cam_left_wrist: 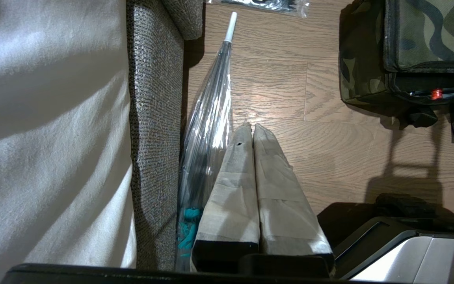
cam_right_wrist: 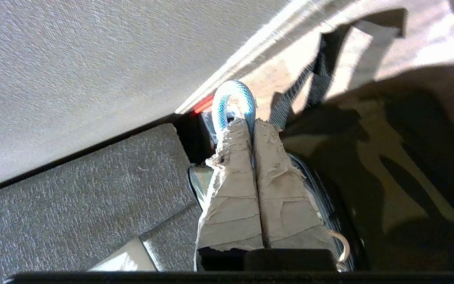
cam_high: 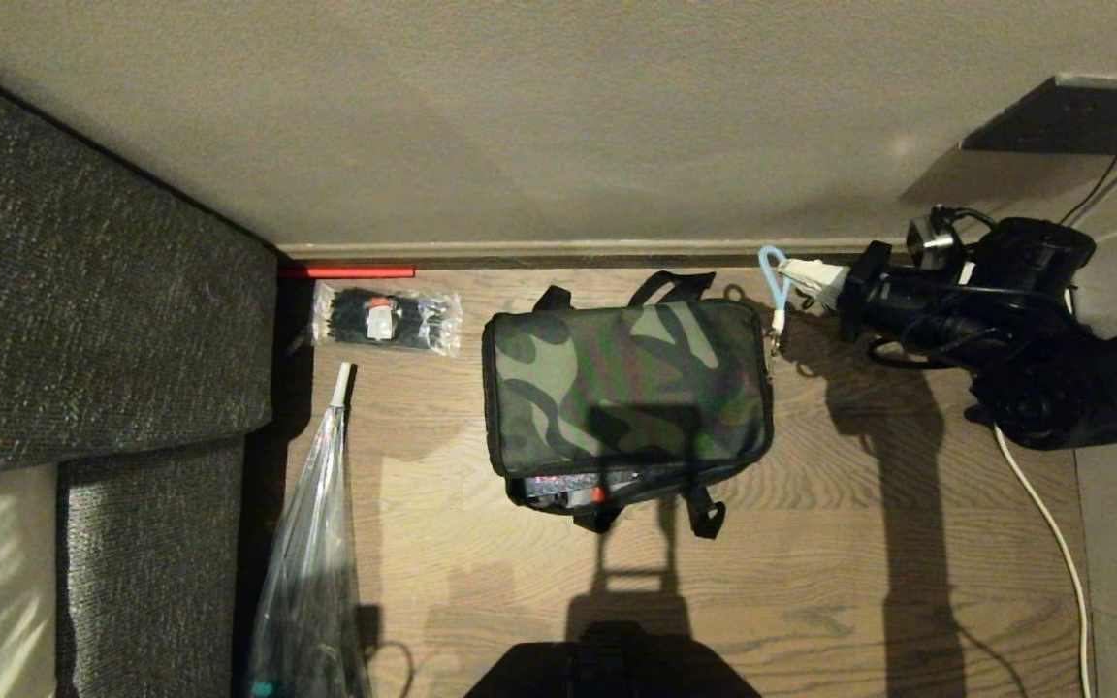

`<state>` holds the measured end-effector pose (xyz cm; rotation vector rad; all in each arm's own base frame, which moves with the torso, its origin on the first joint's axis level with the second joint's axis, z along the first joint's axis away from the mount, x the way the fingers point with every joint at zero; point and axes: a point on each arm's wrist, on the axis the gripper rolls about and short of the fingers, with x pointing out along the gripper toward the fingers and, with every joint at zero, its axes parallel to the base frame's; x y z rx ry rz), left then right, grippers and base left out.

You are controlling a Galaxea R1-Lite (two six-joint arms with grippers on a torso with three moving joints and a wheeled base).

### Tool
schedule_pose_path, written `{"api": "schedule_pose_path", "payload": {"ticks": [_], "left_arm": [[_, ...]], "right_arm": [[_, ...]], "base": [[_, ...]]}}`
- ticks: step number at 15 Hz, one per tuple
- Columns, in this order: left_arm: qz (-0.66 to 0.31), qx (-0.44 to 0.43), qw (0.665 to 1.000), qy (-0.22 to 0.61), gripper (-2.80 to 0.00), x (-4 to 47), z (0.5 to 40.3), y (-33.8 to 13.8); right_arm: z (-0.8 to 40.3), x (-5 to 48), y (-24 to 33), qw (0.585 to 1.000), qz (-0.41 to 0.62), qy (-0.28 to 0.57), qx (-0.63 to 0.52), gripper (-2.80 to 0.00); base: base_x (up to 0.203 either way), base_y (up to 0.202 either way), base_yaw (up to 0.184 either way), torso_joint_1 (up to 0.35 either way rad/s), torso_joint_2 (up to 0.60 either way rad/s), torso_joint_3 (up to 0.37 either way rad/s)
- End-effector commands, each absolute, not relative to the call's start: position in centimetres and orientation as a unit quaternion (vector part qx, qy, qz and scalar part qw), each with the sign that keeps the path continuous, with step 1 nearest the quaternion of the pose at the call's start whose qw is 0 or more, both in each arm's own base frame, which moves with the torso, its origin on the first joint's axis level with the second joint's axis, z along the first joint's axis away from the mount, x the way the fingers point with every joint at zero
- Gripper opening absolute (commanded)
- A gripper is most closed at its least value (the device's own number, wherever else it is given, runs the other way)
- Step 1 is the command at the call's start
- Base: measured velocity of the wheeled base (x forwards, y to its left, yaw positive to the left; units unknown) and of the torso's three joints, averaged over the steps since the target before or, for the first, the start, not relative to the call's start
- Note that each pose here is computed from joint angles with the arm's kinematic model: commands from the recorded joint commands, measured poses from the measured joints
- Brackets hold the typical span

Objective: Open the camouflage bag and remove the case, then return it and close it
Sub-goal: Open the top of the storage box

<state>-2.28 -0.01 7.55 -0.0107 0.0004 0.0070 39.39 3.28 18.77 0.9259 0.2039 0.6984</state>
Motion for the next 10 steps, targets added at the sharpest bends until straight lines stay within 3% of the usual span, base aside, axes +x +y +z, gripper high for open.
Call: {"api": "schedule_pose_path", "payload": {"ticks": [1, 10], "left_arm": [[0.004, -0.005, 1.0, 0.0, -2.8, -2.3, 7.5, 0.0], [0.004, -0.006, 1.0, 0.0, -2.8, -2.3, 7.5, 0.0]], "right_arm": [[18.6, 40.1, 3.5, 0.83, 0.337, 0.092, 0.436, -2.8], [19.2, 41.4, 3.6, 0.836, 0.347, 0.068, 0.42, -2.8]], "base": [[0.0, 0.0, 0.0, 0.0, 0.0, 0.0], [0.0, 0.0, 0.0, 0.0, 0.0, 0.0]]}}
